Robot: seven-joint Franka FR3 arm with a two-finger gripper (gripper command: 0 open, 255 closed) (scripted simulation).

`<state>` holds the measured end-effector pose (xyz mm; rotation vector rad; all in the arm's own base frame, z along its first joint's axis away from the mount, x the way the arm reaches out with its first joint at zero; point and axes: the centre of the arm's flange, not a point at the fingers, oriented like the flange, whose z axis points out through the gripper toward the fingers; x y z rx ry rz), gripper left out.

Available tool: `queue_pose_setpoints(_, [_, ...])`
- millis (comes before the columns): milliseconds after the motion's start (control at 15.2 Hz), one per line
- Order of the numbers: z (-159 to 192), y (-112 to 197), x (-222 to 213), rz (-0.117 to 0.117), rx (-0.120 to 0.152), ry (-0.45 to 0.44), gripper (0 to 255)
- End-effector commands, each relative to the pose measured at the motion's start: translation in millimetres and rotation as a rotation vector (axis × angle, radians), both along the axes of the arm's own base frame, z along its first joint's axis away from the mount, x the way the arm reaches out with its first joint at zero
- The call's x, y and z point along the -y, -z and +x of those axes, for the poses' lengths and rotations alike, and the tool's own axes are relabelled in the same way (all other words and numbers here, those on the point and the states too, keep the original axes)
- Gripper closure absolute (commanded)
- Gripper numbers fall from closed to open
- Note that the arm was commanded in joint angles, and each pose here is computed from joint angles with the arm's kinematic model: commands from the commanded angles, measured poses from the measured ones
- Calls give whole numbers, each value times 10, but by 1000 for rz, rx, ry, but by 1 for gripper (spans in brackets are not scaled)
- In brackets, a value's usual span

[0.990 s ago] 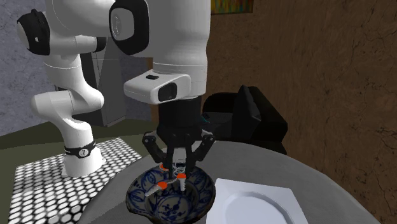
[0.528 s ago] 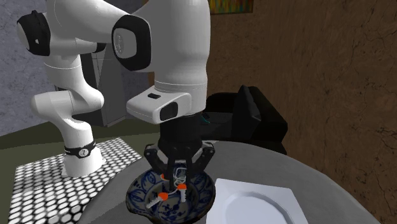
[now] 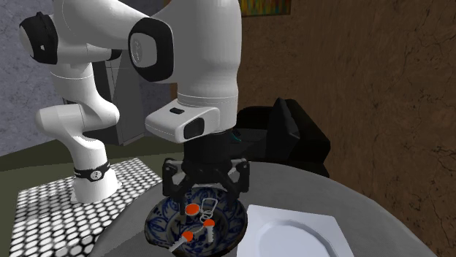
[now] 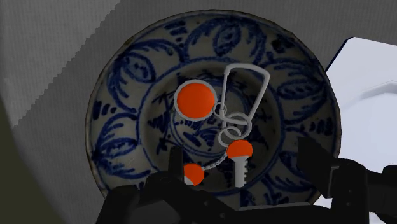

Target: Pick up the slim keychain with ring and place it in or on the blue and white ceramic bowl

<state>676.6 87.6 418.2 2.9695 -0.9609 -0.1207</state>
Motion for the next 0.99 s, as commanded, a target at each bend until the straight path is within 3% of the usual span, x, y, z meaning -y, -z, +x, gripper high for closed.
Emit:
queue_pose_setpoints(0, [0, 0, 0, 0, 0, 0, 0])
queue_pose_setpoints(132, [0, 0, 0, 0, 0, 0, 0])
queue_pose_setpoints(396, [40, -498, 4, 0, 0, 0, 0])
queue_pose_setpoints(924, [40, -498, 4, 0, 0, 0, 0])
